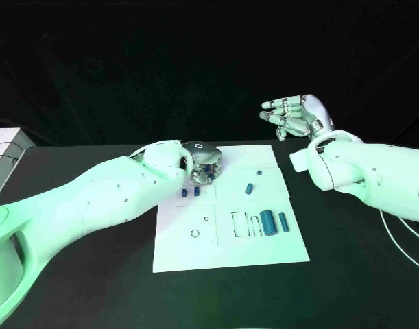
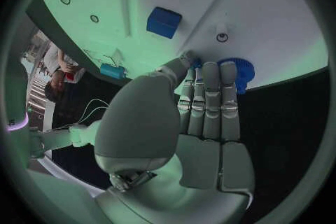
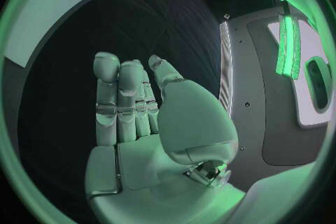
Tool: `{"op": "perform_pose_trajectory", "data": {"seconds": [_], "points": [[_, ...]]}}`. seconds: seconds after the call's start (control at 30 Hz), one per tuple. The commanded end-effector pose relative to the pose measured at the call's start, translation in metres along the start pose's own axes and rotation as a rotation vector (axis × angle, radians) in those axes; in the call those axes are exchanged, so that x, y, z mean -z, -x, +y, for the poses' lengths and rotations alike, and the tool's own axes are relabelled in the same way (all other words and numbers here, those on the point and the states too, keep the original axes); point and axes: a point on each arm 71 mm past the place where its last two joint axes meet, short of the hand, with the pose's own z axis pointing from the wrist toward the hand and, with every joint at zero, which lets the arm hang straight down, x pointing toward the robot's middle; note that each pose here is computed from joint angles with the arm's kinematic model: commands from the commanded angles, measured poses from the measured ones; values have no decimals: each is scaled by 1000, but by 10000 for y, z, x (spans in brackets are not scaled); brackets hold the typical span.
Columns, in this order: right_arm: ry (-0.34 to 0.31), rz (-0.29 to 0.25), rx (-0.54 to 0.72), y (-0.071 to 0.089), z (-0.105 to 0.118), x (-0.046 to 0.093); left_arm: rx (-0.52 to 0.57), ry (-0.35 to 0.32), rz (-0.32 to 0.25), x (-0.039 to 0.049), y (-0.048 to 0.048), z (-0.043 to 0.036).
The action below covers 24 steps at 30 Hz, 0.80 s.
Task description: Assemble the parts on the task board
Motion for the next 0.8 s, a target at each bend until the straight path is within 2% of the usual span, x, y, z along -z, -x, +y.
{"op": "perform_pose_trajectory", "data": {"seconds": [0.03, 0.5, 0.8], "points": [[16, 16, -6, -15, 21, -1, 10, 0, 45, -9, -41, -13], [19, 21, -10, -27, 29, -3, 18, 18, 91, -9, -85, 4], [19, 20, -9, -19, 27, -1, 43, -6, 13, 13, -51, 17]]}}
